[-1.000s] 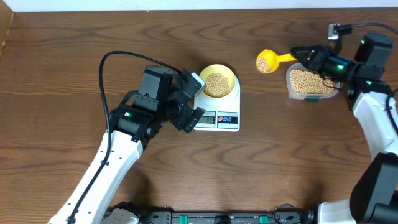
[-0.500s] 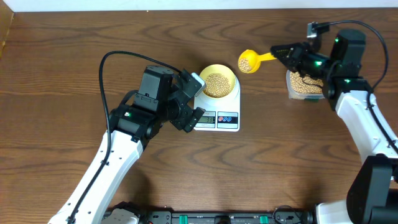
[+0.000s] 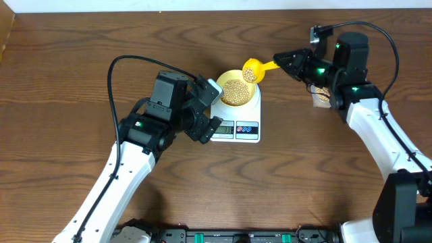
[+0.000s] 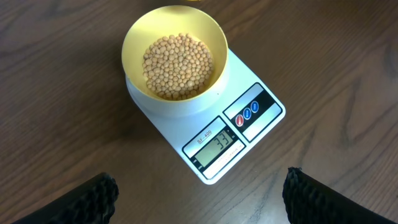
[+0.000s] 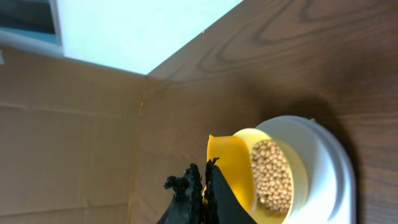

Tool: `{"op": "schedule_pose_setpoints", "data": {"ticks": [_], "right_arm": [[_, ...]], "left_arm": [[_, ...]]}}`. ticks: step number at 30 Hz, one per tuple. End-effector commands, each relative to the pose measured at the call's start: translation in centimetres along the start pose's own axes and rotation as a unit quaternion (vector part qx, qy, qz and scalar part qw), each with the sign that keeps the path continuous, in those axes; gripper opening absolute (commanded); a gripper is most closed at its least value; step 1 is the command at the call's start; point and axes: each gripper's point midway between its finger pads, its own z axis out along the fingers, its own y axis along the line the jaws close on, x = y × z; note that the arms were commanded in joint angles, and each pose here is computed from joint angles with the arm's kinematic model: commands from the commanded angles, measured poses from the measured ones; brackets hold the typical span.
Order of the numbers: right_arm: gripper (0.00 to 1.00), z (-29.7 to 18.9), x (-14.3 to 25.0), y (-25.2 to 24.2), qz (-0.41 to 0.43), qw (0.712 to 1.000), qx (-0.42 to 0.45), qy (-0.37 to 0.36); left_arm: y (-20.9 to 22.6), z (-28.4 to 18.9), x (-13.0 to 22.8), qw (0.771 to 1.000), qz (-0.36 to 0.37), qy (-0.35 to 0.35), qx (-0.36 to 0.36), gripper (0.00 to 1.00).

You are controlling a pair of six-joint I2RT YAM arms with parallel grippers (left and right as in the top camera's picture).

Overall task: Scoop item into bowl and weigh 50g on scale
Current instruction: 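Lift the scoop and move it over the yellow bowl on the scale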

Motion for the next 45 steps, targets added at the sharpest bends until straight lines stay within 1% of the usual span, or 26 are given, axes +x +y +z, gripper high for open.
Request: {"op": "schedule_pose_setpoints", "data": {"ticks": [1, 4, 9, 17, 23, 33, 45], "right_arm": [[0.01, 0.7, -0.2, -0.7, -0.019, 0.999, 0.026, -0.017], [0.01, 1.0, -0.1, -0.7, -0.051, 0.998, 0.033, -0.020], [0.01, 1.4, 0.5, -0.3, -0.072, 0.997, 0.030, -0.013], [0.01, 1.9, 1.2, 0.3, -0.142, 0.989, 0.025, -0.004], [0.01, 2.4, 1.6, 1.3, -0.172, 0.985, 0.012, -0.004], [0.01, 3.0, 2.6, 2.3, -0.247, 0.969, 0.001, 0.005], [0.01, 3.1, 2.8, 2.4, -0.301, 0.953, -0.001, 0.008]], "left_arm": [[-0.1, -0.3, 0.0, 1.000, 0.010, -0.004, -0.001, 0.87], [-0.1, -0.3, 0.0, 1.000, 0.010, -0.004, -0.001, 0.87], [-0.1, -0.3, 0.0, 1.000, 0.010, -0.004, -0.001, 0.87], [-0.1, -0.3, 0.0, 1.000, 0.010, -0.004, -0.001, 0.87], [-0.1, -0.3, 0.0, 1.000, 0.010, -0.004, -0.001, 0.87], [-0.1, -0.3, 0.0, 1.000, 0.010, -0.004, -0.001, 0.87], [-0.1, -0.3, 0.0, 1.000, 0.010, -0.004, -0.001, 0.87]]}}
